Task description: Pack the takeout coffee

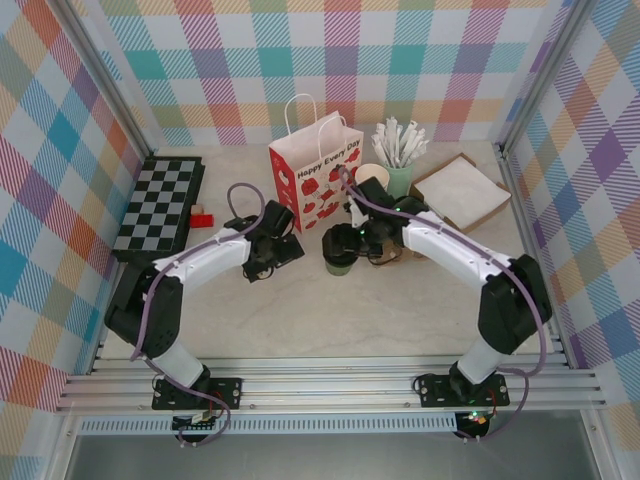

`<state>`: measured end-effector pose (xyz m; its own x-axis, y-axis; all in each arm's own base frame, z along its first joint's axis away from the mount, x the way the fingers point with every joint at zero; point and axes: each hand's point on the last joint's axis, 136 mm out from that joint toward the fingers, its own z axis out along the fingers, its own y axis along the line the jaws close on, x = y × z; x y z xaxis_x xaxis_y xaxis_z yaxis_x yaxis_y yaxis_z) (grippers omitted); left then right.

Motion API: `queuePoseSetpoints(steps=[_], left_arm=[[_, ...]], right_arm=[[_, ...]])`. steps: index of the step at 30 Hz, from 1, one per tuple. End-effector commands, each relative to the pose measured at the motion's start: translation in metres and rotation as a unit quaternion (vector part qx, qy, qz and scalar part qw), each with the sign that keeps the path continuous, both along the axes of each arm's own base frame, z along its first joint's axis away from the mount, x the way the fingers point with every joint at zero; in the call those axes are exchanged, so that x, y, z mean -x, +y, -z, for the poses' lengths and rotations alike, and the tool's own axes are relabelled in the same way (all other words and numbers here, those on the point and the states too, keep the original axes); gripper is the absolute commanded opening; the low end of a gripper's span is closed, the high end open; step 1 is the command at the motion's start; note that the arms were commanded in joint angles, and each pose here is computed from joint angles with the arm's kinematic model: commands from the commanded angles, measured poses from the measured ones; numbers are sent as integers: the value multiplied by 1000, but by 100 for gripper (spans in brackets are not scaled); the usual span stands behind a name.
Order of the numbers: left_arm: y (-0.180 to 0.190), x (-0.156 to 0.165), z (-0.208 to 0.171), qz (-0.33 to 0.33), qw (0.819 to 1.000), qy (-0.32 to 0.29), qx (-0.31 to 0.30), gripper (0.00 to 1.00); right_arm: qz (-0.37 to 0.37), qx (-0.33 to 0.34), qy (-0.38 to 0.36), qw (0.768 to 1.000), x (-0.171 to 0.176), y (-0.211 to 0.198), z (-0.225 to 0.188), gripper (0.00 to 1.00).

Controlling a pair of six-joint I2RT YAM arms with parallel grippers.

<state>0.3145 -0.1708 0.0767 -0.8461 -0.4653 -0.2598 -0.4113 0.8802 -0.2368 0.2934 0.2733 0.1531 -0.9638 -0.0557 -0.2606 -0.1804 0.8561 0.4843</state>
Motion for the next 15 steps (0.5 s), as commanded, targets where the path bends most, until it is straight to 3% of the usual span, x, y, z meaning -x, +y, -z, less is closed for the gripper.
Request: queuePoseSetpoints(steps=[1,5,11,15], left_arm=[[7,2,-7,-12,1000,-26,-4,100],[-11,-1,-19,27,997,-65,44,100],[-97,6,-46,168,975,-95,107,99],[-162,15,-43,237,963,-67,110,90]], right_arm=[[11,-10,-1,1000,9,-31,-18,69],[48,0,2,999,17,-78,-28,69],[140,10,-10,990,18,-164,-41,69],[198,5,-12,980,13,-208,-41,69]])
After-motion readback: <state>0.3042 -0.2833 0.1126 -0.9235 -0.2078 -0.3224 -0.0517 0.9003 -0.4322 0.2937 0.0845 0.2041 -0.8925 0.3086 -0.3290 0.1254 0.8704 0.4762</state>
